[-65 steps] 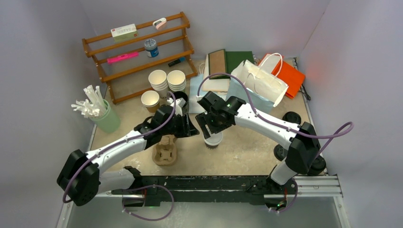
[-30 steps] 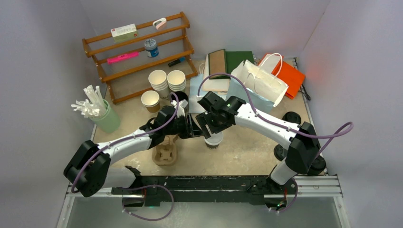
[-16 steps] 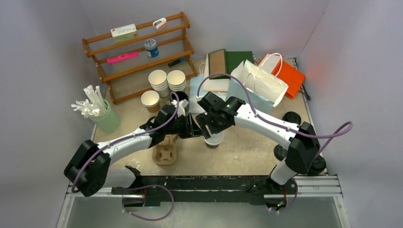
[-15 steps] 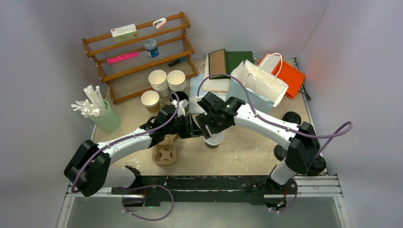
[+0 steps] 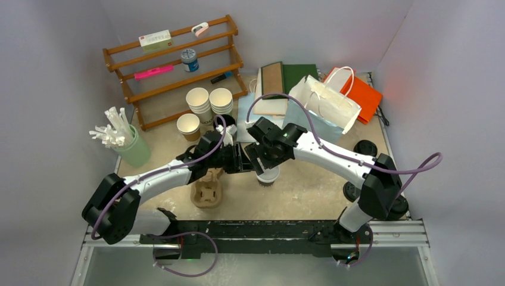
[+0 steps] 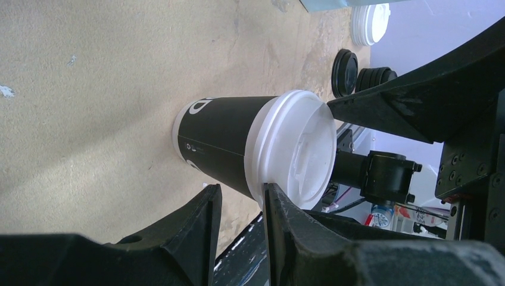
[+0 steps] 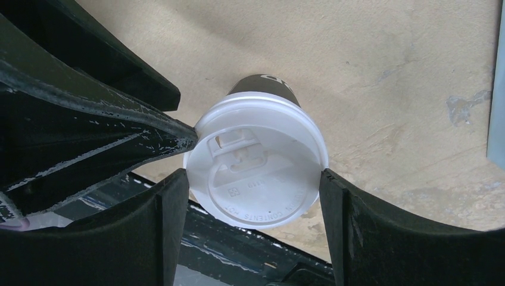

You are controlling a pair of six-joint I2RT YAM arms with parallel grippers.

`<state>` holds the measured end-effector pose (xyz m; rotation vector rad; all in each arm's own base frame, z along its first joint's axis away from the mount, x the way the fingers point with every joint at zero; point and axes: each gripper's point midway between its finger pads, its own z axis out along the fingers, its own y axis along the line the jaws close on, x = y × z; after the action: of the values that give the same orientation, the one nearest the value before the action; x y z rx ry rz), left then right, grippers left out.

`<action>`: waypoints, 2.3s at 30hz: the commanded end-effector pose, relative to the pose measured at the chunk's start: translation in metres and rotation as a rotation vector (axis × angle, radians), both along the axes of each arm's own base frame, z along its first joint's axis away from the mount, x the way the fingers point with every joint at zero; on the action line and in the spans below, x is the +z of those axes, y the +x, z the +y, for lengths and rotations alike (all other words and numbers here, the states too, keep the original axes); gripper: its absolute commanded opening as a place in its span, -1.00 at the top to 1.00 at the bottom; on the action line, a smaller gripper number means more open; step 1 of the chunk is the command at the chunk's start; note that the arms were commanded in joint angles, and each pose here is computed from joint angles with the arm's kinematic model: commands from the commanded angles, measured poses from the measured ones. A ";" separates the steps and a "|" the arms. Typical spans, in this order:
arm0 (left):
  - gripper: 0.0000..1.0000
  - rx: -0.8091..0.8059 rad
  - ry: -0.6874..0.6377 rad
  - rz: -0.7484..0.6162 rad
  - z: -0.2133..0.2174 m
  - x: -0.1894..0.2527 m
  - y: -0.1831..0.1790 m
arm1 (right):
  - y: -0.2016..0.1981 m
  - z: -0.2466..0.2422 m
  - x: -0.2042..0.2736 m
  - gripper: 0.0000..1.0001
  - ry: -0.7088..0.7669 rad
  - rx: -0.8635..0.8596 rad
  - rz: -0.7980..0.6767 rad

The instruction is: Pack the takeout coffee

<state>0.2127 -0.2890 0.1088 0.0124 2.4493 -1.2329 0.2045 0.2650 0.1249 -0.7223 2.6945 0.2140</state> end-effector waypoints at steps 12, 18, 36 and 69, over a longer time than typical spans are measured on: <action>0.10 0.033 0.157 -0.003 0.032 -0.010 -0.016 | -0.014 -0.004 -0.025 -0.18 -0.069 -0.133 0.116; 0.09 0.069 0.041 0.004 0.031 -0.002 -0.031 | -0.006 0.002 -0.018 -0.19 -0.054 -0.293 0.107; -0.17 0.138 -0.145 -0.108 -0.001 0.009 -0.045 | 0.017 0.009 -0.014 -0.19 -0.018 -0.604 0.039; -0.18 0.257 -0.107 0.040 0.000 -0.041 -0.036 | 0.008 0.008 -0.022 -0.15 -0.008 -0.630 0.076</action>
<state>0.1760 -0.3028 0.0958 -0.2506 2.2363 -1.3834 0.2141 0.2755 0.1274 0.1023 2.8104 0.1220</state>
